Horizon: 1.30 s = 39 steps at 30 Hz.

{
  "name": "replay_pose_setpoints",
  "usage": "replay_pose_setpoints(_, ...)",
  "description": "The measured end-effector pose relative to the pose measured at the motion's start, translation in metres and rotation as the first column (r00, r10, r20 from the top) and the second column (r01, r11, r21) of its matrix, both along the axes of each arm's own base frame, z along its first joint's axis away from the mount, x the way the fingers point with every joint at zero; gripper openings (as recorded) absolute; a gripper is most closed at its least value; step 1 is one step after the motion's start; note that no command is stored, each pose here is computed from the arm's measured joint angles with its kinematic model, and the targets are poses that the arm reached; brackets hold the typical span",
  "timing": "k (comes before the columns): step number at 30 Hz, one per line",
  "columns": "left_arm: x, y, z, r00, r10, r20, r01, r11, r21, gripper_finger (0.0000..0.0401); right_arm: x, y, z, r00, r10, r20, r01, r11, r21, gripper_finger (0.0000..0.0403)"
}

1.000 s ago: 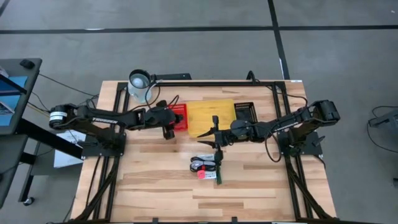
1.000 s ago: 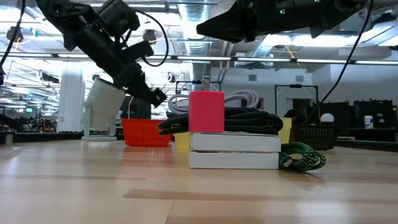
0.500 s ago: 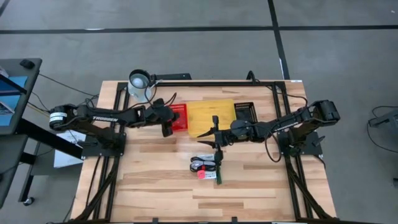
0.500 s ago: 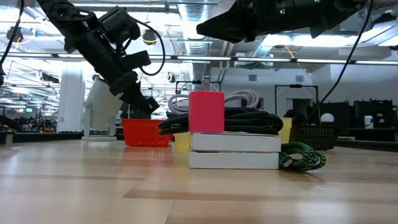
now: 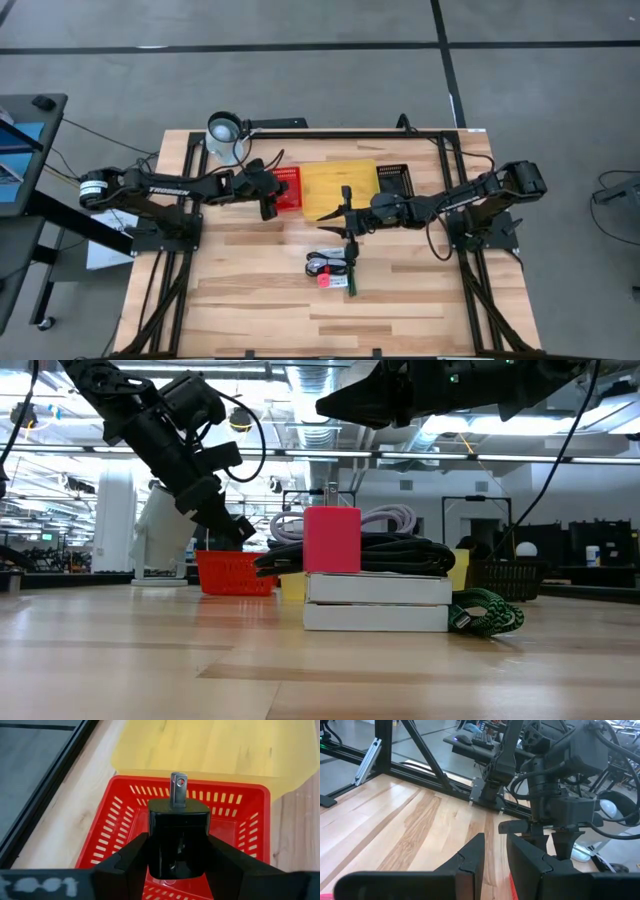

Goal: Pick and place items into bin
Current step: Put the black charger adapter into the red bin, then put the pink charger adapter into the red bin

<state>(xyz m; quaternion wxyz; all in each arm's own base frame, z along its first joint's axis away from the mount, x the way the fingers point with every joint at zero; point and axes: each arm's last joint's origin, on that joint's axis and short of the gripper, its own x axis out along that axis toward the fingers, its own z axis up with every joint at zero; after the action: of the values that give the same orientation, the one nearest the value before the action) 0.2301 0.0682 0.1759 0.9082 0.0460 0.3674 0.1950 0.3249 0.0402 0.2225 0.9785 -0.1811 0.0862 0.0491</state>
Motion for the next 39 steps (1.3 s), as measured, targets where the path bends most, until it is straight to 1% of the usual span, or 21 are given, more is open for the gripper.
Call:
replay_pose_setpoints(5,0.0,0.0,0.0,1.0,-0.001,0.001,0.001,1.0,0.0,0.0154,0.0,0.0,0.0,1.0,0.0,0.0,0.0,1.0,0.0,0.0077)
replay_pose_setpoints(8,0.0,0.0,0.0,1.0,-0.003,0.0,0.003,1.0,0.003,0.0162,0.0,0.0,0.0,1.0,0.0,0.0,0.0,1.0,0.0,0.0077)
replay_pose_setpoints(17,0.0,0.0,0.0,1.0,-0.002,0.001,0.002,1.0,0.003,0.0222,0.0,0.0,0.0,1.0,0.0,0.0,0.0,1.0,0.0,0.0077)
replay_pose_setpoints(21,0.001,0.0,0.001,1.0,-0.002,0.014,0.002,1.0,0.005,0.0236,0.0,0.0,0.0,1.0,0.0,0.0,0.0,1.0,0.0,0.0077)
replay_pose_setpoints(27,0.004,0.001,0.005,0.998,0.001,0.063,-0.002,1.0,0.015,0.0236,0.0,0.0,0.0,1.0,-0.002,-0.001,0.002,1.0,0.011,0.0077)
replay_pose_setpoints(33,0.005,-0.001,0.005,0.998,-0.008,0.066,0.007,1.0,0.014,0.0236,0.0,0.001,-0.001,0.999,-0.032,-0.02,0.034,0.995,0.097,0.0077)
replay_pose_setpoints(39,0.008,-0.006,0.007,0.995,-0.026,0.095,0.025,1.0,0.016,0.0236,-0.003,0.019,-0.003,0.999,0.021,-0.034,-0.017,0.995,0.102,0.0077)
